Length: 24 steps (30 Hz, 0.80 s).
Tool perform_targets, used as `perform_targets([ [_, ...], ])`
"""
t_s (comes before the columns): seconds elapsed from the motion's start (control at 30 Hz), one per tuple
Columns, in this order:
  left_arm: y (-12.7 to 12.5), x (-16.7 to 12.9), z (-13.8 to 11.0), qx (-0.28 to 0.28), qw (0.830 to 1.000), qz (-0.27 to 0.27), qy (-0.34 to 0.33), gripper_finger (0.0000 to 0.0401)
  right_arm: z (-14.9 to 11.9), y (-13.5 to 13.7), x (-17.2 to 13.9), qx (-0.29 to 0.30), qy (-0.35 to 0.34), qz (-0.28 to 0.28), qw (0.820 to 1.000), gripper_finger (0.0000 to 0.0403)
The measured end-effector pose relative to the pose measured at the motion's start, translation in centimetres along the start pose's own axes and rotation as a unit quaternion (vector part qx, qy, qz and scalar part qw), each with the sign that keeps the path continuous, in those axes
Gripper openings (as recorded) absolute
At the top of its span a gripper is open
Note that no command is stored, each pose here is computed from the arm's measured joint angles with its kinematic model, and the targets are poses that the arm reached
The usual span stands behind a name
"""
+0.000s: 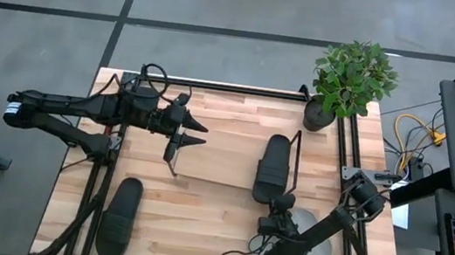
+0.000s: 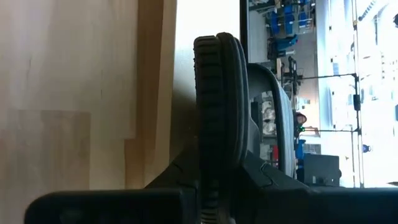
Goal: Pick and place slides into the shelf
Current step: Put the right black slides on the shelf
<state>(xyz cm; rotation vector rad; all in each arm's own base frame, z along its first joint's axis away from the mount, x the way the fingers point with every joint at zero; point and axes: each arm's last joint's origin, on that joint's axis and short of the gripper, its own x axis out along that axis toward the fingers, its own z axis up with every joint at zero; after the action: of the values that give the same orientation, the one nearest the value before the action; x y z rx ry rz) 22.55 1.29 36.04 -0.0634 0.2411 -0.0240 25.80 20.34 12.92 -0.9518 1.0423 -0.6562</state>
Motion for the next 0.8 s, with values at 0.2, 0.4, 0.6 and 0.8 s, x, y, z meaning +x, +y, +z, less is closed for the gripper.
perform_targets([
  [0.2,0.0,0.0,0.1,0.000,1.000,0.000,-0.002,0.0141,0.0,0.0,0.1,0.019,0.006,0.002,1.000,0.0114],
  [0.4,0.0,-0.1,0.1,0.000,1.000,0.000,-0.003,0.0141,0.2,-0.2,0.1,0.034,0.025,0.019,0.999,0.0159],
  [0.6,0.0,-0.1,0.1,0.000,1.000,0.000,-0.003,0.0141,1.2,-0.7,0.0,0.056,0.057,0.056,0.995,0.0176],
  [0.8,0.0,-0.1,0.1,-0.001,1.000,-0.001,-0.003,0.0141,2.4,-1.8,-0.3,0.054,0.089,0.111,0.988,0.0176],
])
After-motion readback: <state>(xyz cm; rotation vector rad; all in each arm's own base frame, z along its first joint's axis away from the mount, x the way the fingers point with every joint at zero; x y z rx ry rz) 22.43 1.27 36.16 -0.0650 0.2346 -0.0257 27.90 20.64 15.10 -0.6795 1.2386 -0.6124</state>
